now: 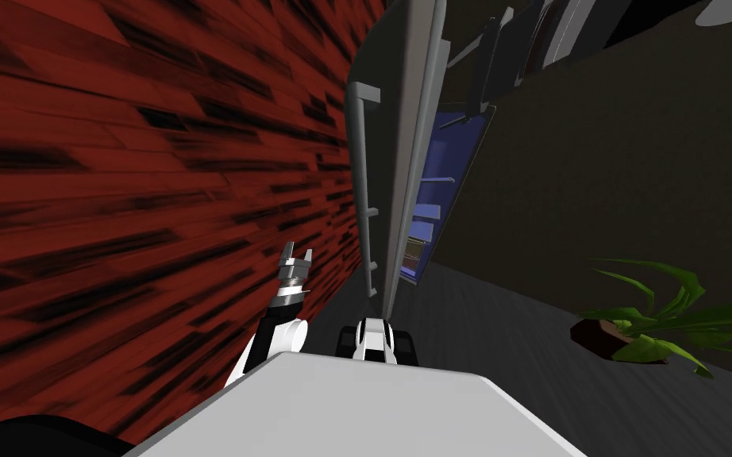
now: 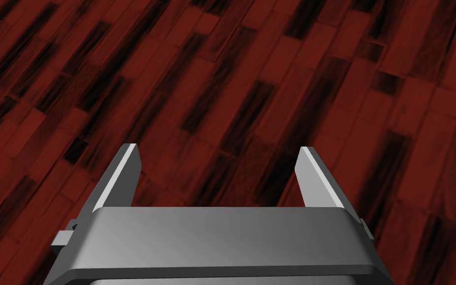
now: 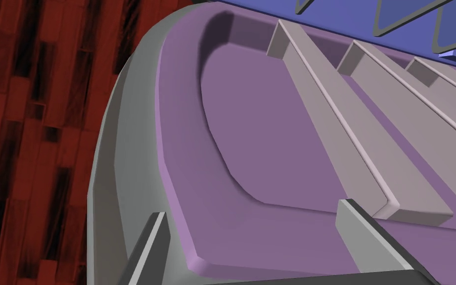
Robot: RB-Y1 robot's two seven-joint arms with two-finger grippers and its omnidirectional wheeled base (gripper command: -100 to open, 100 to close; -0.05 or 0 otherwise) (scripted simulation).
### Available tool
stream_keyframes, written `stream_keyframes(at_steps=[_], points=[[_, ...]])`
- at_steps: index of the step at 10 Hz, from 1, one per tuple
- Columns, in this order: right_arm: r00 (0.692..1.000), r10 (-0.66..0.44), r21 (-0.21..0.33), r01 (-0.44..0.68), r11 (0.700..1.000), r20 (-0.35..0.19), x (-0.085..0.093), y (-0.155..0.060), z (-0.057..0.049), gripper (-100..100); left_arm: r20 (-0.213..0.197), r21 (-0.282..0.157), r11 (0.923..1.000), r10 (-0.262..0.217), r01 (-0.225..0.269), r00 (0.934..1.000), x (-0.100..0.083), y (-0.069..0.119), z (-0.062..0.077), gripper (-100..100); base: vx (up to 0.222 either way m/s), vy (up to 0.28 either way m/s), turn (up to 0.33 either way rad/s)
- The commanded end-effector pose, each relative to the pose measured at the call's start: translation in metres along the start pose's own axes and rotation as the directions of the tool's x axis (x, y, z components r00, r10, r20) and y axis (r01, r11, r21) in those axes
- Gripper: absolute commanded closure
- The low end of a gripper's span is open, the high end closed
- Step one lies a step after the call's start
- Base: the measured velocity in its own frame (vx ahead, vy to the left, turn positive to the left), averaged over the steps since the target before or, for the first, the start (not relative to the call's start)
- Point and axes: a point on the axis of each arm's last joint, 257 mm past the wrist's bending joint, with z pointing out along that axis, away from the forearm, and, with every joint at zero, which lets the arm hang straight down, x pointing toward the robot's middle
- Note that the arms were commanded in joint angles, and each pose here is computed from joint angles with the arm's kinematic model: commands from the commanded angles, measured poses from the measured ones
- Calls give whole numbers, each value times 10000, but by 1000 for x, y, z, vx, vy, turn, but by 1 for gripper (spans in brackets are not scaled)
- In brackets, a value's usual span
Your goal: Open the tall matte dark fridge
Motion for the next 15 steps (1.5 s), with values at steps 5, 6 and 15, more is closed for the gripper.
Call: stream_keyframes(at_steps=[5, 6, 15], points=[[9993, -291, -521, 304, 9982, 249, -27, -15, 24, -100, 0, 0, 10000, -1, 1, 10000, 0, 0, 0, 0, 2, 35, -79], [9991, -326, -585, 342, 9977, 278, -30, -17, 28, -100, 0, 1, 10000, 0, 0, 10000, 0, 0, 0, 0, -1, 26, -81], [9993, -372, -861, 366, 9956, -57, -27, -20, 39, 100, 0, 2, 10000, -5, 5, 10000, 0, 0, 0, 0, -13, 73, -47]])
